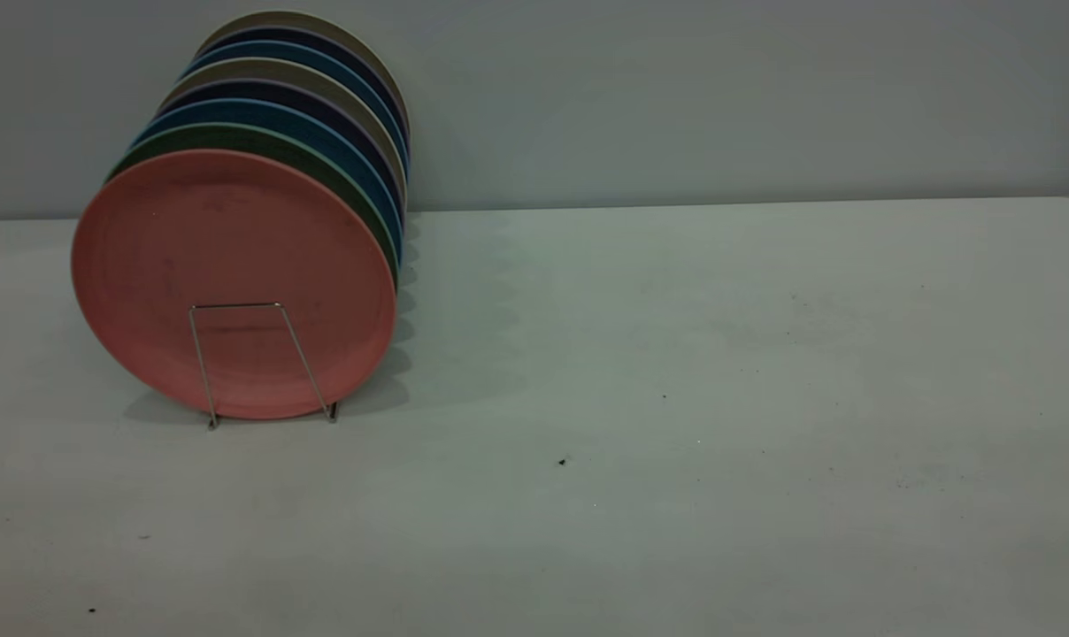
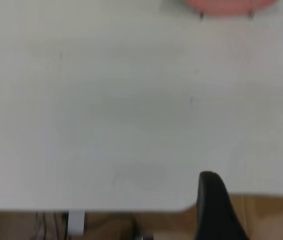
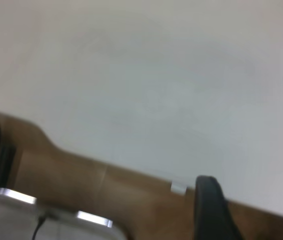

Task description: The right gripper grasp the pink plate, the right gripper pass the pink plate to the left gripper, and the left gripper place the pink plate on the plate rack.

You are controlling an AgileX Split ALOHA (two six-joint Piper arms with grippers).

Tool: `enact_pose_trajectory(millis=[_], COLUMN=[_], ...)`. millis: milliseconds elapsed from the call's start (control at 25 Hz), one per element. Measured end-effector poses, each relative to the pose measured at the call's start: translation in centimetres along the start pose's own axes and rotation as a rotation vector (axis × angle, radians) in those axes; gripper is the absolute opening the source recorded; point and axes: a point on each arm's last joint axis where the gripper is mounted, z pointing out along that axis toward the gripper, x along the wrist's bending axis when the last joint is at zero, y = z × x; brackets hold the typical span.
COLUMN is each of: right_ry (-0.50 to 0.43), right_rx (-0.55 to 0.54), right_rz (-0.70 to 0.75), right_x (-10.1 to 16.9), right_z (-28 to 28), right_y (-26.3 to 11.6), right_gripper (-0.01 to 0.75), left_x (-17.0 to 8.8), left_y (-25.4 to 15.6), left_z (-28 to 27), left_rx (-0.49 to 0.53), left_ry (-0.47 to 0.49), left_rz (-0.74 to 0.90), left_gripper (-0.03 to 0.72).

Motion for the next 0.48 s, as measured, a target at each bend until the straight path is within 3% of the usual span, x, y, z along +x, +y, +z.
enact_pose_trajectory(millis=[160,480], right_ry=[-0.011,-0.02], right_rx=[-0.065,-0.116], right_rz=[-0.005,-0.001], right_x=[0.19,0.14], right_z=[0.1,0.13], right_y=[-1.2,-0.93], right_gripper=[0.442,0.442], left_x=[0.13,-0.04], left_y=[-1.01,-1.35], left_z=[-0.85,0.04], left_rx=[-0.09,-0.072], left_ry=[-0.008,-0.022], left_rz=[0.007,0.079], left_gripper=[0.431,0.431])
